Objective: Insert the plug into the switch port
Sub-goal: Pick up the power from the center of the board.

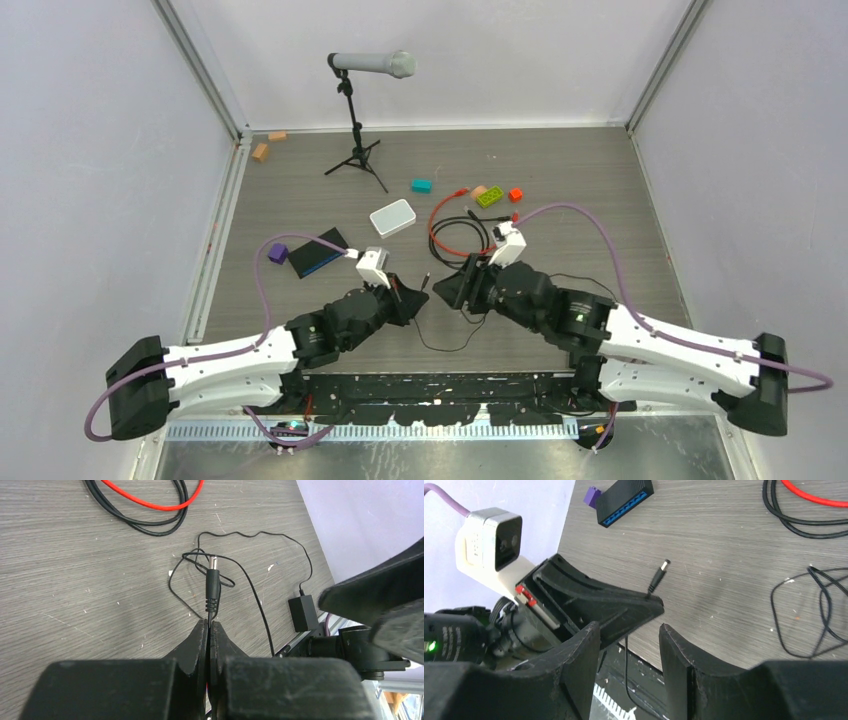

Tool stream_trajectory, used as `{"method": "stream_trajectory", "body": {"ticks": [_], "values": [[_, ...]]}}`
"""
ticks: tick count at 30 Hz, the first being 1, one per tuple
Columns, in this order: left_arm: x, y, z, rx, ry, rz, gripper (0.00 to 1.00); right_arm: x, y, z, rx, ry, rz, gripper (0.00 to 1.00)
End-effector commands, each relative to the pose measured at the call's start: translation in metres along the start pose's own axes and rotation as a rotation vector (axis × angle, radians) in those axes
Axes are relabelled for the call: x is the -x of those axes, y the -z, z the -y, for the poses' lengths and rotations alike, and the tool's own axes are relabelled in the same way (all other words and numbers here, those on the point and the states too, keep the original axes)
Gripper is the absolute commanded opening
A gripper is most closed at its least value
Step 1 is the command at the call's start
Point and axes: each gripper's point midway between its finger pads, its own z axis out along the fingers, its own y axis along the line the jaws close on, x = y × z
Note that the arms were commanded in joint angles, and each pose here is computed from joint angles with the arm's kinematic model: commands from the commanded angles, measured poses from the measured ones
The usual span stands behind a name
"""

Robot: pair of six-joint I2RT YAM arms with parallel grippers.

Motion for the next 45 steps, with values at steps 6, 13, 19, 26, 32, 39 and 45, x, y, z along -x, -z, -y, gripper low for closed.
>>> {"method": "stream_trajectory", "body": {"ticks": [6, 13, 19, 26, 32, 39, 45], "values": [[0.016, 0.006, 0.023, -0.032, 0.015, 0.064, 0.0, 0.015, -0.041, -0.008, -0.044, -0.143, 0.214, 0.51], [0.019, 0.01, 0.024, -0.03, 0.016, 0.077, 0.0, 0.004, -0.056, -0.01, -0.044, -0.186, 0.191, 0.47], [0.021, 0.011, 0.026, -0.036, 0.025, 0.079, 0.0, -0.011, -0.068, -0.01, -0.039, -0.217, 0.145, 0.47], [0.024, 0.014, 0.024, -0.016, 0.025, 0.087, 0.0, -0.029, -0.078, -0.007, -0.032, -0.262, 0.098, 0.4], [0.027, 0.016, 0.016, 0.013, 0.019, 0.104, 0.0, -0.038, -0.08, -0.012, -0.015, -0.254, 0.074, 0.32], [0.031, 0.018, 0.018, 0.003, 0.013, 0.114, 0.0, -0.046, -0.087, -0.009, -0.026, -0.258, 0.057, 0.1], [0.029, 0.02, 0.021, -0.011, 0.005, 0.096, 0.35, -0.037, -0.081, -0.008, -0.026, -0.229, 0.086, 0.01]]}}
